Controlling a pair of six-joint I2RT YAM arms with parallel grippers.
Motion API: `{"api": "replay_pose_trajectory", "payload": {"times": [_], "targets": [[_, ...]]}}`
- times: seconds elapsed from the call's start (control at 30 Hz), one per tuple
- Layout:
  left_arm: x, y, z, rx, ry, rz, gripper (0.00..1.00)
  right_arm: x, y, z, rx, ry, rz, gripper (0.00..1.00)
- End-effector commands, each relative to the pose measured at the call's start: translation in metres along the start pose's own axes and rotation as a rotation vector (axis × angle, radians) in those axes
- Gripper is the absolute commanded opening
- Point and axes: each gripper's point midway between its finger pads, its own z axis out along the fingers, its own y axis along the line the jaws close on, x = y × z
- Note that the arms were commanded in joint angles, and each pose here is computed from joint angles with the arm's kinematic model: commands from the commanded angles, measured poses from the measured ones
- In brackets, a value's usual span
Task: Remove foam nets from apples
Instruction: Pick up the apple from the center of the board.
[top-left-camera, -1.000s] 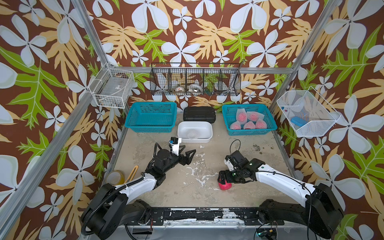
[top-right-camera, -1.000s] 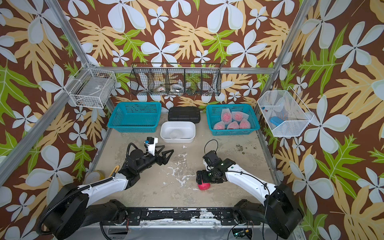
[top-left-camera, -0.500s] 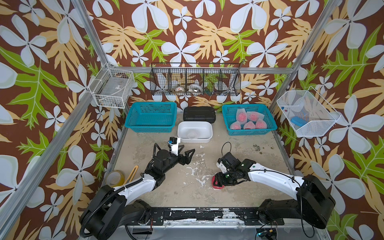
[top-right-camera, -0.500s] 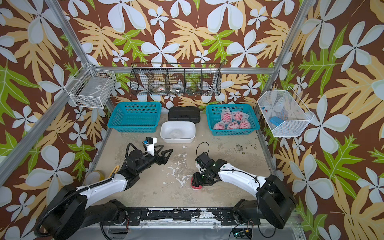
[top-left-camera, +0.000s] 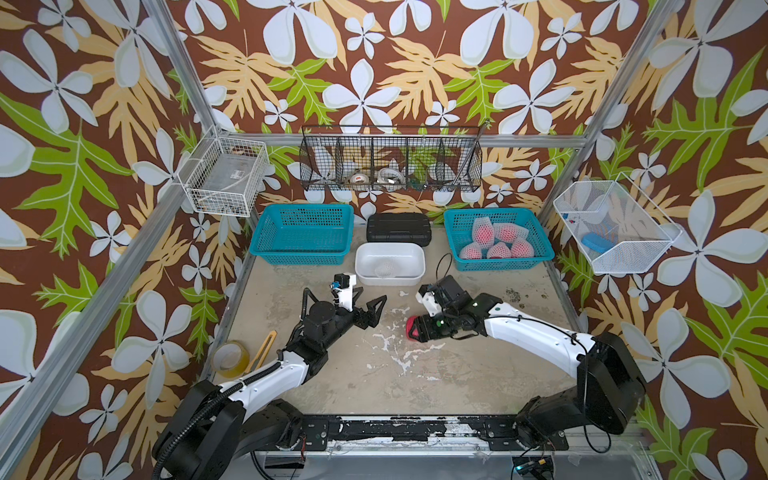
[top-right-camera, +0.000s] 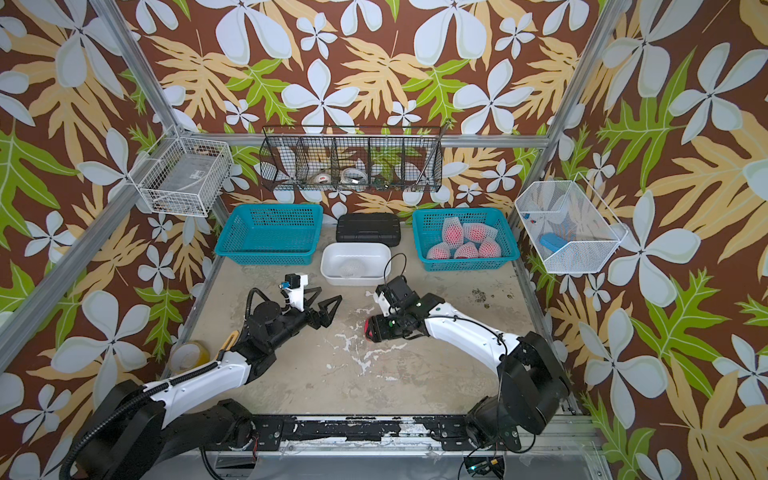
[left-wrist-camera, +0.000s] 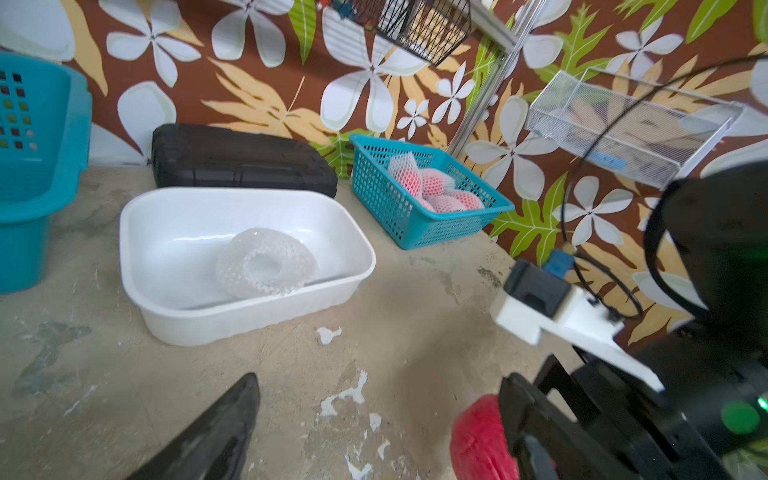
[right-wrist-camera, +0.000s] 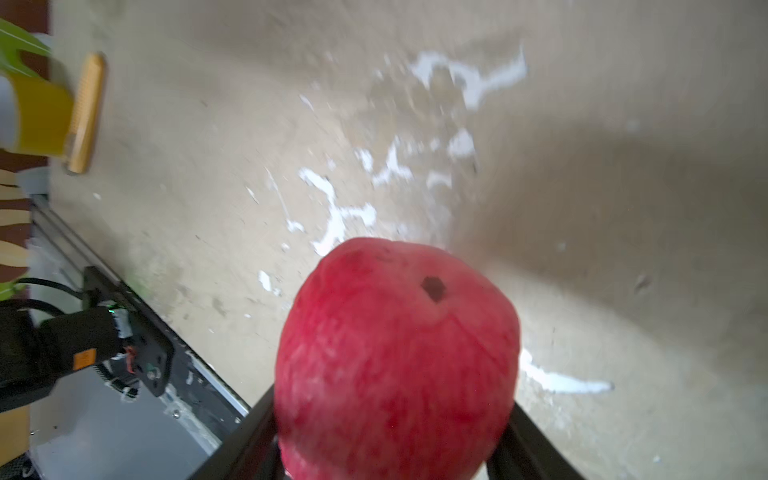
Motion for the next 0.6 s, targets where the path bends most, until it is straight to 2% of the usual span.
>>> {"api": "replay_pose_trajectory", "payload": {"times": [0.0, 0.1, 0.2, 0.4, 0.57], "targets": [[-0.04, -0.025, -0.014, 0.169, -0.186, 0.075, 0.94, -0.05, 0.02, -0.018, -0.114, -0.105, -0.104, 0.47], [-0.058, -0.055, -0.035, 0.353, -0.304, 0.177, 0.97, -0.083, 0.024, -0.036, -0.2, -0.161, -0.115, 0.46], [-0.057, -0.083, -0.046, 0.505, -0.339, 0.276, 0.98, -0.091, 0.036, -0.05, -0.308, -0.138, -0.144, 0.46], [-0.044, -0.106, -0.048, 0.617, -0.347, 0.405, 1.0, -0.075, 0.076, -0.075, -0.55, -0.078, -0.188, 0.46], [-0.042, -0.113, -0.039, 0.633, -0.338, 0.448, 1.0, -0.052, 0.089, -0.083, -0.614, -0.024, -0.212, 0.46]]}}
